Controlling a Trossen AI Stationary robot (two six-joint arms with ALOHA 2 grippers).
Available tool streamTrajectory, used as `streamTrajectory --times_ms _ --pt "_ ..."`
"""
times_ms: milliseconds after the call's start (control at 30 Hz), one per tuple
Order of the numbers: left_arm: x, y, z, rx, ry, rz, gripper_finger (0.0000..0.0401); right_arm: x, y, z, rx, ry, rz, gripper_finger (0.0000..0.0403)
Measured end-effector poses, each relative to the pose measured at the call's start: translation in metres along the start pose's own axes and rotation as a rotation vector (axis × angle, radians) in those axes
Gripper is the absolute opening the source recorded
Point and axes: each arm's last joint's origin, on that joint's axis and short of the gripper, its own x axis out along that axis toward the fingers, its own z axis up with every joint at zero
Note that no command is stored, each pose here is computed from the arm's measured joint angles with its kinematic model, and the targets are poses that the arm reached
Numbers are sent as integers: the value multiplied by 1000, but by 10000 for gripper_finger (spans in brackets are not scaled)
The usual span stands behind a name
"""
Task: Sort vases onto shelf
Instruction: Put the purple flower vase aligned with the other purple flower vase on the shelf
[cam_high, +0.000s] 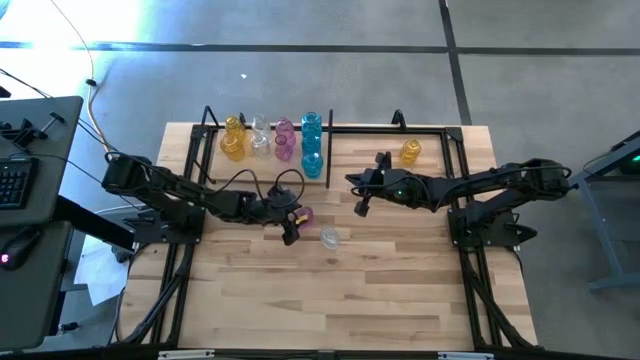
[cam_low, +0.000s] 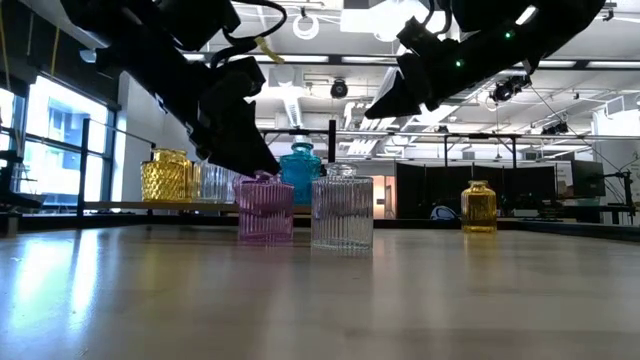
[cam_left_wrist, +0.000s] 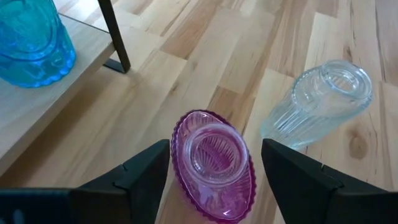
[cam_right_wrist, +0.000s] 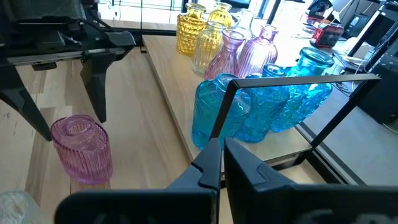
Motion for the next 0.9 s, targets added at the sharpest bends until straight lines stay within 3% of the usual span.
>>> streamTrajectory --times_ms 300,533,900 --pt "2 7 0 -1 41 -11 187 0 0 0 0 0 0 0" --pt "1 7 2 86 47 -11 136 0 0 0 0 -1 0 0" --pt "-9 7 13 275 127 4 121 0 0 0 0 0 0 0"
